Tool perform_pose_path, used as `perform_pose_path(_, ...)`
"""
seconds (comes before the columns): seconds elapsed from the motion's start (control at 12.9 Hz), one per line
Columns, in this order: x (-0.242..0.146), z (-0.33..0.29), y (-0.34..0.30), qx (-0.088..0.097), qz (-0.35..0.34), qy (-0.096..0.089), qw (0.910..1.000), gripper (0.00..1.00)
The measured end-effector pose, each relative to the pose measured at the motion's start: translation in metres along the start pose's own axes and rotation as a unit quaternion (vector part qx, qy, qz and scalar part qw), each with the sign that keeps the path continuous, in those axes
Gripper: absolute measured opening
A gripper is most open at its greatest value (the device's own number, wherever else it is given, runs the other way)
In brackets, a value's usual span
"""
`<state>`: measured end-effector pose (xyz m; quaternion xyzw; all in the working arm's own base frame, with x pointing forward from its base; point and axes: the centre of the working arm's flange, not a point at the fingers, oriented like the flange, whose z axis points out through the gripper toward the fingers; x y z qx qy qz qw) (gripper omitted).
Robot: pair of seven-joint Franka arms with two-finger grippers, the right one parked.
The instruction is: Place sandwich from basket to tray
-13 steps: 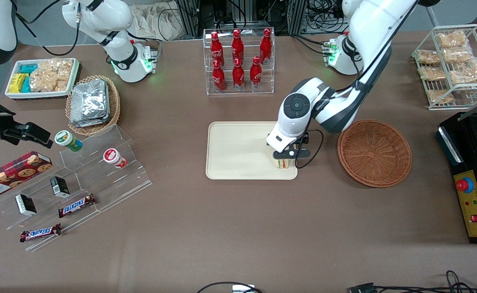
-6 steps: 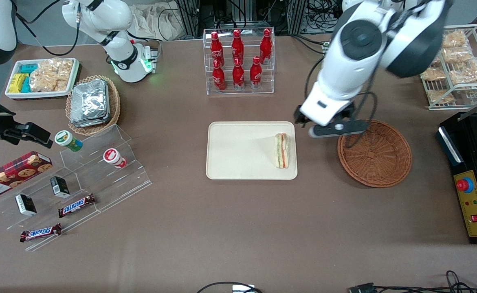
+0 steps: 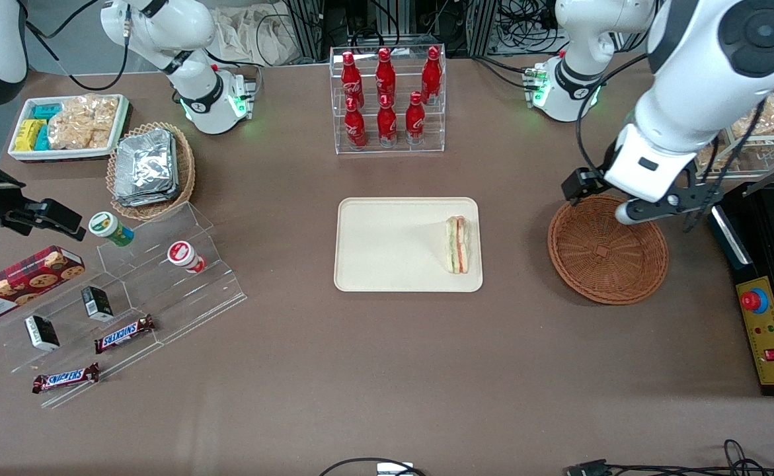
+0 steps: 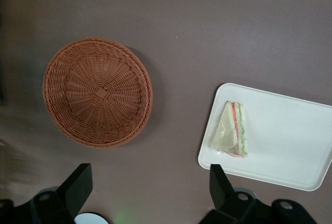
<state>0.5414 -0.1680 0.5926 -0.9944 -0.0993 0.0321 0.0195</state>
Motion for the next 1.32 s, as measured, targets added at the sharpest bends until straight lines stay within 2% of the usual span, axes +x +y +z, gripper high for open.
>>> perform_pose_path(0.31,0.008,-0.008,-0.023,-0.002,0.005,0.005,1.0000,1.00)
perform_pose_path(0.7,0.012,-0.028,-0.094,-0.001,0.017,0.001,0.9998,1.00)
perform_pose_path(1.01,0.004,-0.032,-0.104,-0.002,0.026,0.002,0.9996,1.00)
perform_pose_path(1.32,0.011,-0.027,-0.128,-0.007,0.029,-0.004,0.9995,1.00)
